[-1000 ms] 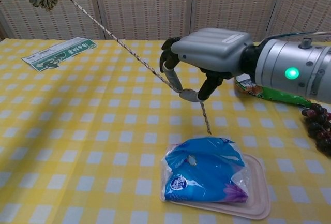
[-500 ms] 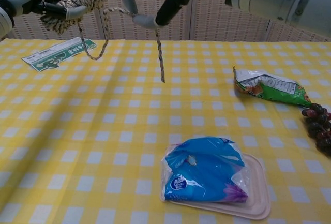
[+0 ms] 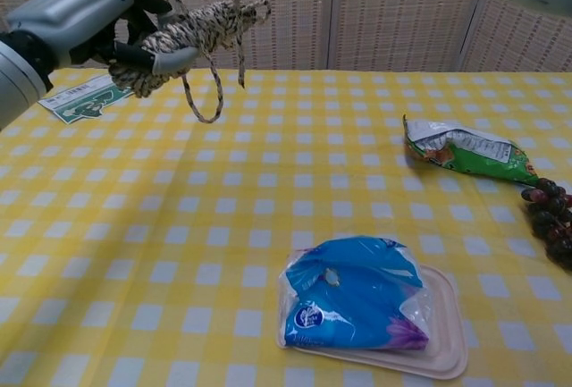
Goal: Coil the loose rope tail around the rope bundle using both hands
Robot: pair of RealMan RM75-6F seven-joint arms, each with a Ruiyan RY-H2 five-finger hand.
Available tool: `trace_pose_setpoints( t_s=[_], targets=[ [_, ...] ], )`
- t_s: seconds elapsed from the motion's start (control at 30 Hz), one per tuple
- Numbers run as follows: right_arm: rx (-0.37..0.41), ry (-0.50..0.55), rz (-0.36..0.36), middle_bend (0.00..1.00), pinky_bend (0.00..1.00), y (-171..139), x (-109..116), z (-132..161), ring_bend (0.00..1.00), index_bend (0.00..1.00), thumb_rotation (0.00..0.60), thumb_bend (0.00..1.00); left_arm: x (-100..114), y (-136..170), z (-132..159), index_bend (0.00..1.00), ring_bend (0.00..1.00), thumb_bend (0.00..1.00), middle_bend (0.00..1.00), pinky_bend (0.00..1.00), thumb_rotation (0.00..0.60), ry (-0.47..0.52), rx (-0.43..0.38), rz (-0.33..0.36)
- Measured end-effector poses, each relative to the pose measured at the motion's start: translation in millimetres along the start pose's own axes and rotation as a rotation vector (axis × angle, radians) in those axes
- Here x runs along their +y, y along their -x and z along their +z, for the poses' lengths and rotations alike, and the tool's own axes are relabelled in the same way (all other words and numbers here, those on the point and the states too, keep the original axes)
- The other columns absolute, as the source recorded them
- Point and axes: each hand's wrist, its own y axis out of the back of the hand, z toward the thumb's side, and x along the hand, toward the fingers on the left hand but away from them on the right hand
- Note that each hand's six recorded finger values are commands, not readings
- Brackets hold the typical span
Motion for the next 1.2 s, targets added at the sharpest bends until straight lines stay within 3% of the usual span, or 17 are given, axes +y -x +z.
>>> trace_pose_setpoints(
  t_s=[0.23,0.53,0.87,1.2],
  targets=[
    [-0.059,-0.01,0.006,0.24,0.14,11.0,-5.5,-18.8,0.06,0.57,0.6,0.36,2.5,13.7,25.3,0.75,0.64,0.28,0.83,0.25,0.323,0.04,-0.122,0.034],
    [-0.149,-0.01,0.021,0.24,0.14,12.1,-11.4,-50.1,0.06,0.57,0.6,0.36,8.2,19.9,36.4,0.75,0.64,0.28,0.83,0.25,0.327,0.134,-0.206,0.086],
    [-0.219,0.015,0.057,0.24,0.14,4.2,-27.7,-78.4,0.06,0.57,0.6,0.36,27.2,17.9,32.8,0.75,0.64,0.28,0.83,0.25,0.351,0.231,-0.243,0.195],
    [-0.223,0.014,0.122,0.24,0.14,-10.1,-53.3,-86.6,0.06,0.57,0.6,0.36,46.9,9.0,18.9,0.75,0.64,0.28,0.83,0.25,0.36,0.28,-0.2,0.267]
  ],
)
